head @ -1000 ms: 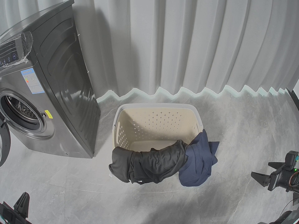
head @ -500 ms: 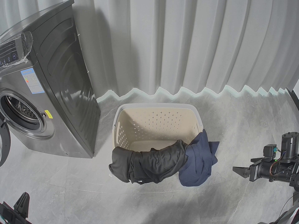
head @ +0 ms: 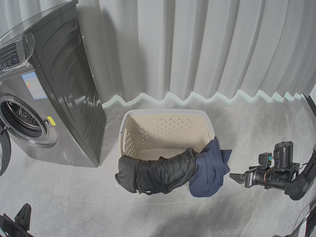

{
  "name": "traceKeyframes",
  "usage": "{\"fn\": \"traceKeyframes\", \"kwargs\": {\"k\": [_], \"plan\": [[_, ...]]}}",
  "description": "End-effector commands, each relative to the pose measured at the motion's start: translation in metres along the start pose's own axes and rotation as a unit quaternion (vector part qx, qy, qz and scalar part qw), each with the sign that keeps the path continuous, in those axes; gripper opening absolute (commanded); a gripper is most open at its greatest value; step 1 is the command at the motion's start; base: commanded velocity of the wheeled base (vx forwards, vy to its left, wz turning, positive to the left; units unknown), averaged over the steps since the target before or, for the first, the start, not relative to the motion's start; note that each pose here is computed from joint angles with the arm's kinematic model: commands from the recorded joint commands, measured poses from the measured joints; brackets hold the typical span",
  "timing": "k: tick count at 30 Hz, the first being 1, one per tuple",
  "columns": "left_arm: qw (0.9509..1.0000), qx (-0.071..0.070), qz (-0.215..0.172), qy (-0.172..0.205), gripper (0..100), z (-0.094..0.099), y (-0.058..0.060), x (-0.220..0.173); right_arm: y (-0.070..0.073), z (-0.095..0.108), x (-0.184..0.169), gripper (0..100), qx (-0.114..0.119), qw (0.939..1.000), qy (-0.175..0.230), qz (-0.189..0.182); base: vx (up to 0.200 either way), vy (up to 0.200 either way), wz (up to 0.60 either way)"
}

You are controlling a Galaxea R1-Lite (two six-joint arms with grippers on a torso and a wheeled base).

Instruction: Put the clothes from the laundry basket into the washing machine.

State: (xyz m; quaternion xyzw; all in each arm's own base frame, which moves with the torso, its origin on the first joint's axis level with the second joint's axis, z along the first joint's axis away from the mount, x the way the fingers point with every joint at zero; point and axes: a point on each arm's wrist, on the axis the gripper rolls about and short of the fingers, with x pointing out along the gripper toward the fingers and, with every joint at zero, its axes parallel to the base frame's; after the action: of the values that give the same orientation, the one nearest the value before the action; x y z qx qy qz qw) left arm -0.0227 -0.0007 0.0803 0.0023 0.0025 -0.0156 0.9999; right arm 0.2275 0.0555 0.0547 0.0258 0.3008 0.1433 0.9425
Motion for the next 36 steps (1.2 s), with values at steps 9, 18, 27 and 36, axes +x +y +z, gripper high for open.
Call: {"fn": "traceKeyframes", "kwargs": {"k": [9, 18, 27, 36], "plan": [[1.0, -0.002, 0.0, -0.001, 0, -0.005, 0.0, 0.0, 0.009, -0.012, 0.062, 100, -0.004, 0.9993, 0.031, 0.018, 0.0, 0.0, 0.0], [1.0, -0.002, 0.0, -0.001, 0, -0.005, 0.0, 0.0, 0.013, -0.011, 0.091, 100, -0.006, 0.9998, 0.007, 0.015, 0.0, 0.0, 0.0], [1.0, -0.002, 0.0, -0.001, 0, -0.005, 0.0, 0.0, 0.019, -0.008, 0.116, 100, -0.002, 0.9997, -0.004, 0.023, 0.0, 0.0, 0.0], [1.0, -0.002, 0.0, -0.001, 0, -0.005, 0.0, 0.0, 0.019, -0.005, 0.125, 100, -0.001, 0.9998, -0.014, 0.012, 0.0, 0.0, 0.0]]}}
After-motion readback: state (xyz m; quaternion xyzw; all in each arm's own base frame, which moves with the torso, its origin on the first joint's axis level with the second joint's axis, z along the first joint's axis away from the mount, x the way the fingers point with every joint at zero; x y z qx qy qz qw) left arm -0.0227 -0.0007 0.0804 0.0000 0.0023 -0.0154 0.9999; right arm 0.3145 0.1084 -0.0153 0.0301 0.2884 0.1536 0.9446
